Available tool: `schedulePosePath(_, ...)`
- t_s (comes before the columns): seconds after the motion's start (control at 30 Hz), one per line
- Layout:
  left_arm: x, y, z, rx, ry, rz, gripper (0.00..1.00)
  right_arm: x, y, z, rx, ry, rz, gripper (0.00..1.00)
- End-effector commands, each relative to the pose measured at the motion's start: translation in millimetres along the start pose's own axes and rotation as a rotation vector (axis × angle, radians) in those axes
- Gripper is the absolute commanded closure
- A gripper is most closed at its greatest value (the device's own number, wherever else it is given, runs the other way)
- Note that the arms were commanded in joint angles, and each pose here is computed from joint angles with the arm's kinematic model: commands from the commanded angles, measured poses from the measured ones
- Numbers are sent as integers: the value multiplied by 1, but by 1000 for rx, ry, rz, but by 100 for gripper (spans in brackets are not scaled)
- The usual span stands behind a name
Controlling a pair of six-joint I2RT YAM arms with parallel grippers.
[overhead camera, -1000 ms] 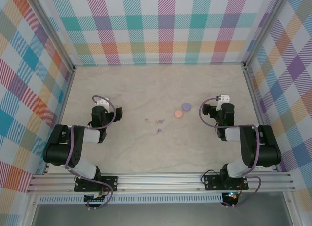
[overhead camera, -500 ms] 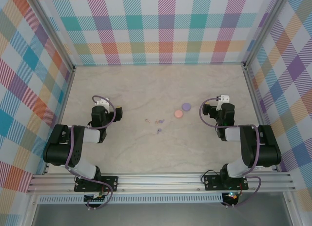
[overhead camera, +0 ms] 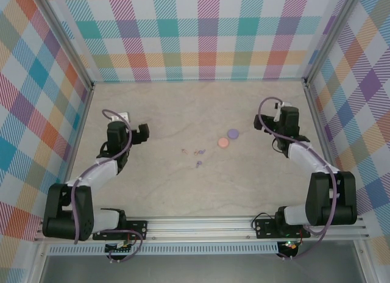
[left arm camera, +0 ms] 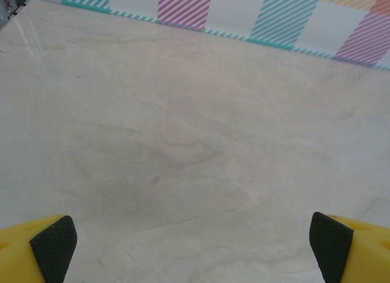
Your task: Insert wireless bluetooth earbuds into charging case
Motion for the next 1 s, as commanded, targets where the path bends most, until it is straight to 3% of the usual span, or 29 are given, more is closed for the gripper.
schedulePosePath(0.0, -3, 19, -15, 169, 138, -22, 0, 19, 10, -48, 312, -165, 114, 0)
schedulePosePath(0.2, -52, 31, -7, 305, 245, -242, 0, 48, 23, -68, 455, -245, 237, 0)
schedulePosePath(0.4, -104, 25, -15, 459, 168, -342, 1, 69, 23, -101, 570, -244, 313, 4)
schedulePosePath(0.6, -168, -3, -26, 558, 54, -436, 19, 85, 11, -124, 641, -255, 342, 20)
schedulePosePath(0.77, -226, -37, -45, 657, 26, -542, 37, 92, -10, -131, 682, -284, 334, 48)
schedulePosePath(0.97, -280, -70, -67, 742, 0, -624, 49, 99, -29, -139, 715, -309, 328, 63)
Point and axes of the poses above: each hand's point on the last joint's axis, 136 mm out from that joint toward the fingers, its own y axis back along the fingers, its own x axis along the line the jaws close on, z = x × y, the point moved 2 cm from there along y, back along the fingers, and after that the axes turned 4 degrees about -y, right-handed, at the moved point
